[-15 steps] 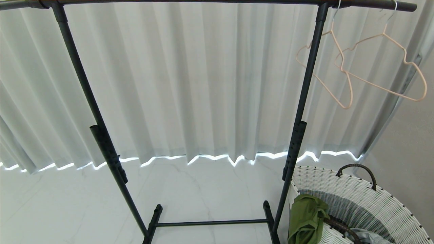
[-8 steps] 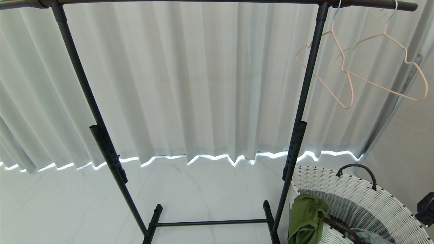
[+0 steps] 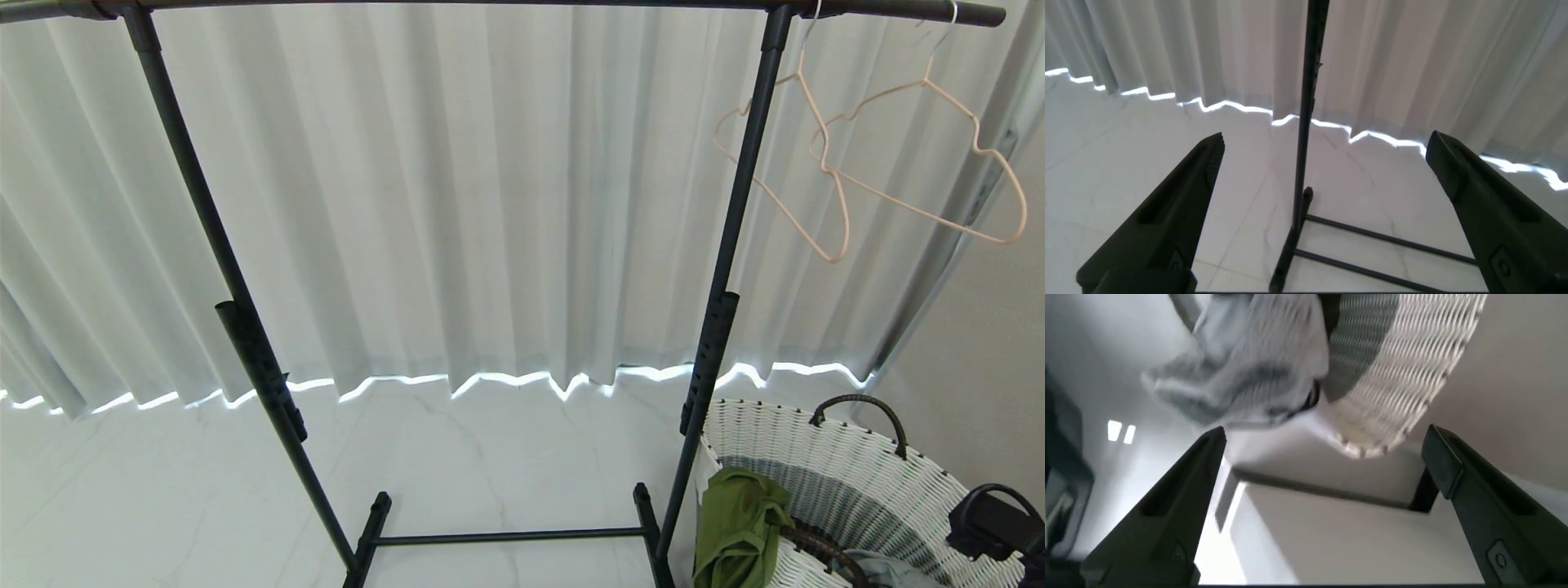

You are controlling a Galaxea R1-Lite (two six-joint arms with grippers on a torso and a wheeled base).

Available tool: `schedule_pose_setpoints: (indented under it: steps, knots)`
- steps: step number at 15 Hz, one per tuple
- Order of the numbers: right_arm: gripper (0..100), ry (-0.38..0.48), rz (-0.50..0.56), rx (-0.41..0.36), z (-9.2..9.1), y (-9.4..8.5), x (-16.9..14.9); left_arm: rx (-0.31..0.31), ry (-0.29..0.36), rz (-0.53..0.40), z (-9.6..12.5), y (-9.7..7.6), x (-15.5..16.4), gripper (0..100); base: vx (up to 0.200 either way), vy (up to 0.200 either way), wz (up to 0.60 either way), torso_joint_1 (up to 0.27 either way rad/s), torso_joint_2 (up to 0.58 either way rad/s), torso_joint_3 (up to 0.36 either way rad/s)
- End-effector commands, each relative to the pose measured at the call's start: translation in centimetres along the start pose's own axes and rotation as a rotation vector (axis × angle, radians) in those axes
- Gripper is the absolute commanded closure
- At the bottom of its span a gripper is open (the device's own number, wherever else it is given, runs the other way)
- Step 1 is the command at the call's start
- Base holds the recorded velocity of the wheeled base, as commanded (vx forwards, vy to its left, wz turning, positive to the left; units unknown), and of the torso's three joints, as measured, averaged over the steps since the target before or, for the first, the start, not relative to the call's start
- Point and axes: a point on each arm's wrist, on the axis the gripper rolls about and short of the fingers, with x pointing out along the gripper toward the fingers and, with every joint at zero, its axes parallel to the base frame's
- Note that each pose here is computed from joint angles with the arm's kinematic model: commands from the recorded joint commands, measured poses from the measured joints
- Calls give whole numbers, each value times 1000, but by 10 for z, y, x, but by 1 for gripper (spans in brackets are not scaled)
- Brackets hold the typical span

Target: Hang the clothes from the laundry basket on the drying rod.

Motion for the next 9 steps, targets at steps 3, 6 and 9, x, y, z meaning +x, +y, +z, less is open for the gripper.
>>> schedule_pose_setpoints:
  steps: [3, 6, 9]
  knots:
    - [0, 9, 72, -66, -9, 1, 36, -1, 0, 0, 0, 0, 0, 0, 0, 0, 0, 0, 0, 0]
    - [0, 34, 65, -104, -13, -6, 50, -1, 0, 0, 0, 0, 0, 0, 0, 0, 0, 0, 0, 0]
    - [0, -35, 51, -108, -7, -11, 62, -1, 0, 0, 0, 0, 0, 0, 0, 0, 0, 0, 0, 0]
